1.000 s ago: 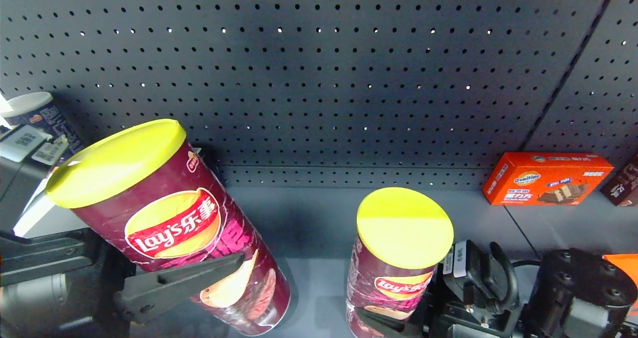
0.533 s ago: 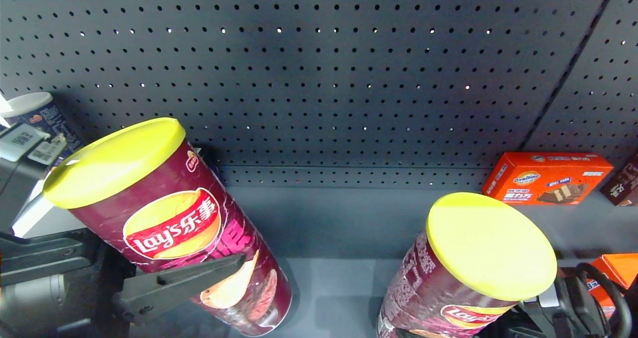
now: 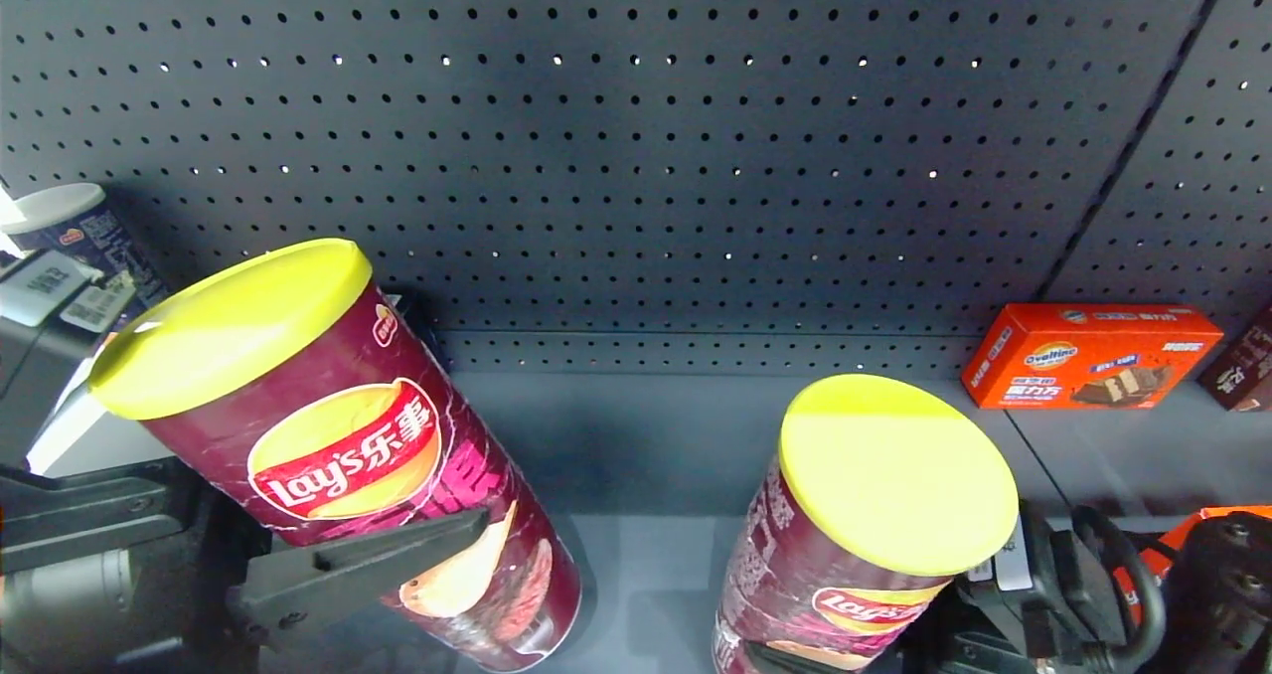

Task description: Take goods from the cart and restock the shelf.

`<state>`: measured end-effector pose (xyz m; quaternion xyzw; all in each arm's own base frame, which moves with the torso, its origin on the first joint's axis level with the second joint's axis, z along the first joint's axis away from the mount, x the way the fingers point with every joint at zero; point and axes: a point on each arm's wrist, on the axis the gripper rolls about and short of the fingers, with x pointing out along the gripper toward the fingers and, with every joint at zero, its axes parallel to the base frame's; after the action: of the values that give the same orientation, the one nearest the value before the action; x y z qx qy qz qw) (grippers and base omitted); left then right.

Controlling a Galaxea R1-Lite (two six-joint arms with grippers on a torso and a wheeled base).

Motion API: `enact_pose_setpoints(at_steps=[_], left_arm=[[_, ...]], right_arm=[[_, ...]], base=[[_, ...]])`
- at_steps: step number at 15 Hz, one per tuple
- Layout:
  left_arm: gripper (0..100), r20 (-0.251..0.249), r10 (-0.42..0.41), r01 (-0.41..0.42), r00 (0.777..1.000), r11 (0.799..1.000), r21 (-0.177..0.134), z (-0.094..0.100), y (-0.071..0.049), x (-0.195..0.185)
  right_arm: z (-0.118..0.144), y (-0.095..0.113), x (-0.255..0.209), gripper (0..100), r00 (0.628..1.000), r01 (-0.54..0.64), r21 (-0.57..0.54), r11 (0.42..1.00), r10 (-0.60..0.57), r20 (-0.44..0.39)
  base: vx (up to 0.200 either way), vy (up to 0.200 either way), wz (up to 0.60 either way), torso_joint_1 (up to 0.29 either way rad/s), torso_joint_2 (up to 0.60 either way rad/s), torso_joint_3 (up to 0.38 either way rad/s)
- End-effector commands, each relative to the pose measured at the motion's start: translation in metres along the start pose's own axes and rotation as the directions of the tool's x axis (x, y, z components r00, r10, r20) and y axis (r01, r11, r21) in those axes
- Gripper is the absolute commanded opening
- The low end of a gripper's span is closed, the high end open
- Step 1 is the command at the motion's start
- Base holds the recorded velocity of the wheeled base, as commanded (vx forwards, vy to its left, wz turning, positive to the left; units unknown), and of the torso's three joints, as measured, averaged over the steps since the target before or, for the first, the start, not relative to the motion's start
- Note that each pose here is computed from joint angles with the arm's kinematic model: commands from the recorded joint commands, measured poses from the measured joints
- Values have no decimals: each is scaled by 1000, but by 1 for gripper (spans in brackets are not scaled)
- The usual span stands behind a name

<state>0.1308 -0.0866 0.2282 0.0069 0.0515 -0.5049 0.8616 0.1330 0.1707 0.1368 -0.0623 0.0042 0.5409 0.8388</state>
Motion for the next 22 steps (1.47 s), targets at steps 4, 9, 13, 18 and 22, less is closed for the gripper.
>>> enact_pose_setpoints(at_steps=[4,9,13,18,22], left_arm=[[0,-24,-1,1,1000,1000,-14,-9,-1,-1],[0,-21,-3,3,1000,1000,-11,-9,-2,-2],[0,-19,-4,4,1000,1000,-10,-9,-2,-2],[0,-10,-1,1,1000,1000,-5,-8,-3,-5],[0,-10,-3,3,1000,1000,-3,-7,-3,-4]], right_arm=[[-8,-4,20,0,999,-6,8,1000,6,-33],[-12,-4,22,0,999,-6,12,1000,6,-48],[-10,-3,17,100,999,3,6,1000,-2,-40],[2,6,-39,100,998,47,-17,999,-46,30],[7,12,-90,100,988,116,-34,993,-112,105]], base=[[0,0,0,0,0,0],[0,0,0,0,0,0],[0,0,0,0,0,0],[0,0,0,0,0,0],[0,0,0,0,0,0]])
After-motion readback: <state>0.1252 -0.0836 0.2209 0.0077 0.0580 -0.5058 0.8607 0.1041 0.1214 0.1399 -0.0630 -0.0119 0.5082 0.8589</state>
